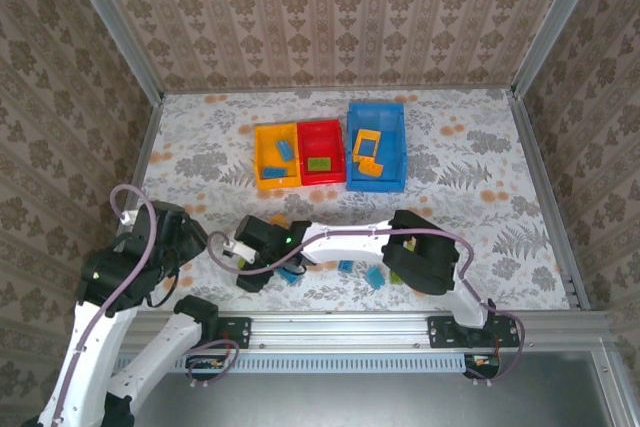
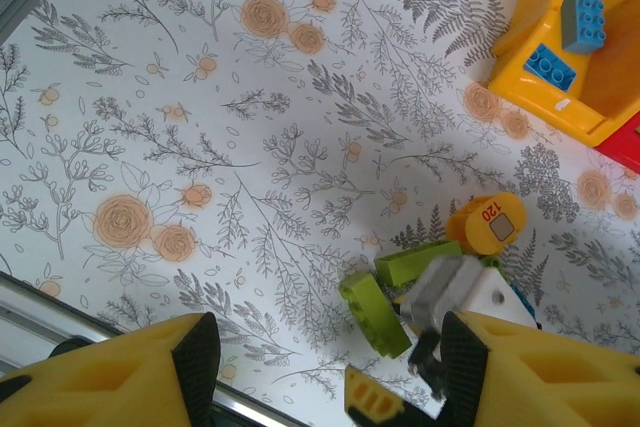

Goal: Sort the legos into containers by color

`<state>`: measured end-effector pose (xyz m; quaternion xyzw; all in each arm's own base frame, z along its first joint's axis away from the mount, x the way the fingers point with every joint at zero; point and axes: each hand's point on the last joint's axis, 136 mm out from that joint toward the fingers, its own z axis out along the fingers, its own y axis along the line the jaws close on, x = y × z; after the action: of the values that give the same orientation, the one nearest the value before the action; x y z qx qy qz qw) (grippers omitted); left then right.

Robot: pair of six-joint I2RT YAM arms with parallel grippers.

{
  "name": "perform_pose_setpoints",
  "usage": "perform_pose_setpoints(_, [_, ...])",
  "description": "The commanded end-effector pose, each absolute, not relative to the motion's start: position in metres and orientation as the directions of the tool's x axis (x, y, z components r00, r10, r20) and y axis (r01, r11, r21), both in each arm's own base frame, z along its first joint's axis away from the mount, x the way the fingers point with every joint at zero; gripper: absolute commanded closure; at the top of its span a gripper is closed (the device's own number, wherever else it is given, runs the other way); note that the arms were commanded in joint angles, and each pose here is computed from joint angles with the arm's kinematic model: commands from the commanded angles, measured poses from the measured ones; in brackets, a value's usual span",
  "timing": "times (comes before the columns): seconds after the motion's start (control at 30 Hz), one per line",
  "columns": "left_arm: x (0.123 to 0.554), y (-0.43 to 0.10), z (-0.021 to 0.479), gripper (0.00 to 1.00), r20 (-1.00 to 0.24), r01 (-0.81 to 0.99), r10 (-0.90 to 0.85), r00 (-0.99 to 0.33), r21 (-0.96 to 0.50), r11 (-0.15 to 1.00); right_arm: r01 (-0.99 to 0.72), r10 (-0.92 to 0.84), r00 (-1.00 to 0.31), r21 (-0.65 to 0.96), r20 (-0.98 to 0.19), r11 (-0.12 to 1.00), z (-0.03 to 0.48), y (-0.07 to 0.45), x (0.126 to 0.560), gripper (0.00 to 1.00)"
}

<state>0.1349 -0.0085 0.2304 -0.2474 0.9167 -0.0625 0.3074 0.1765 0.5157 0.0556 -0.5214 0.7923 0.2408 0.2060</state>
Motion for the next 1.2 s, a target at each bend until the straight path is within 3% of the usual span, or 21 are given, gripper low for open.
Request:
perform_pose_setpoints(0.0, [0.124,-0.002,0.229,0.37,-0.524,-0.429,-0.491,-0.696,-0.244,0.869,-0.907,-0.76,-0.409,0.135,-0.505,0.398,0.036,0.509,0.18,0.41])
perform_pose_setpoints(0.47, [0.121,-0.001,0.232,0.37,-0.535,-0.417,-0.491,-0.687,-0.263,0.87,-0.906,-0.774,-0.414,0.133,-0.479,0.402,0.028,0.517,0.18,0.74])
perform_pose_setpoints(0.77, [0.139,-0.018,0.236,0.37,-0.545,-0.358,-0.478,-0.689,-0.317,0.878,-0.9,-0.696,-0.399,0.11,-0.597,0.421,0.105,0.507,0.196,0.84])
perform_pose_setpoints(0.97, [0.181,-0.081,0.245,0.36,-0.536,-0.119,-0.397,-0.745,-0.479,0.87,-0.761,-0.51,-0.503,0.077,-0.698,0.645,0.173,0.443,0.273,0.84])
perform_pose_setpoints(1.17, [0.219,-0.122,0.246,0.37,-0.521,-0.012,-0.354,-0.777,-0.55,0.835,-0.454,-0.286,-0.67,0.074,-0.685,0.888,0.168,0.358,0.375,0.84])
